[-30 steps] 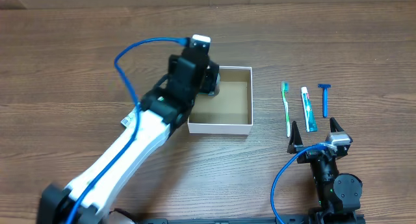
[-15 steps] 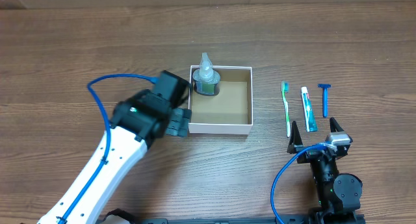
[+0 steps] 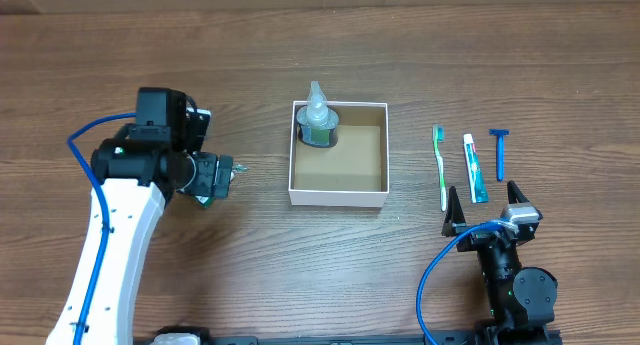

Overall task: Pack container
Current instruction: 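Lower the left gripper and grasp the green soap bar packet, then carry the soap packet with the left gripper into the box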

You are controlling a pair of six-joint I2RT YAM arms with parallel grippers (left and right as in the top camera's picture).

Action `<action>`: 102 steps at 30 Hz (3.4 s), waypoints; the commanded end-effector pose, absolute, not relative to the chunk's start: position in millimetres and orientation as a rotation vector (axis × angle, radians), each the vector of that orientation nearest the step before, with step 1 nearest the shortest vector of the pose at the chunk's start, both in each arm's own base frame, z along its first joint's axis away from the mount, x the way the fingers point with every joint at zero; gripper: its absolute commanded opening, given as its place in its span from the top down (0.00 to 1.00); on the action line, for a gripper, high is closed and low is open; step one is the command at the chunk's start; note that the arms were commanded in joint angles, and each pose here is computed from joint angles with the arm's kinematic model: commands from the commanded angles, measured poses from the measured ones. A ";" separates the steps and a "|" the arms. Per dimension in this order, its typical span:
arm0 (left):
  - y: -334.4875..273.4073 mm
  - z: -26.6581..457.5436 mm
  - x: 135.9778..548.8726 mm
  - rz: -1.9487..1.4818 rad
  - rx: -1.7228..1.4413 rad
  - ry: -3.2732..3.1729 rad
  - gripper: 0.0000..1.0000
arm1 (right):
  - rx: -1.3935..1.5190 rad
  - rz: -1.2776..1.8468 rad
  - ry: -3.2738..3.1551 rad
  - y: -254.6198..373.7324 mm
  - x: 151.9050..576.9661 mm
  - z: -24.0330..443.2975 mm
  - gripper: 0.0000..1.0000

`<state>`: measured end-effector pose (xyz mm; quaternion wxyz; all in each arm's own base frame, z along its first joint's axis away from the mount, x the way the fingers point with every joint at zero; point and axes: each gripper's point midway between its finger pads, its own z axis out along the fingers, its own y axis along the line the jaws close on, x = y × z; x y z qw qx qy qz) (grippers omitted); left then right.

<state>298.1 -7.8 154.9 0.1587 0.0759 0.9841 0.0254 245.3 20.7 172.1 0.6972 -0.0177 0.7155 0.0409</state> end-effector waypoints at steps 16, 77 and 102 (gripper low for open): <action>-16.5 28.3 329.5 0.000 0.728 2.997 0.00 | -0.034 0.095 1.597 20.4 245.7 169.4 0.00; -14.9 2.2 347.6 -0.161 0.777 2.846 0.55 | -0.034 0.095 1.596 20.4 245.7 169.5 0.00; -101.5 145.6 398.2 -0.456 0.155 2.850 0.56 | -0.034 0.095 1.596 20.4 245.7 169.5 0.00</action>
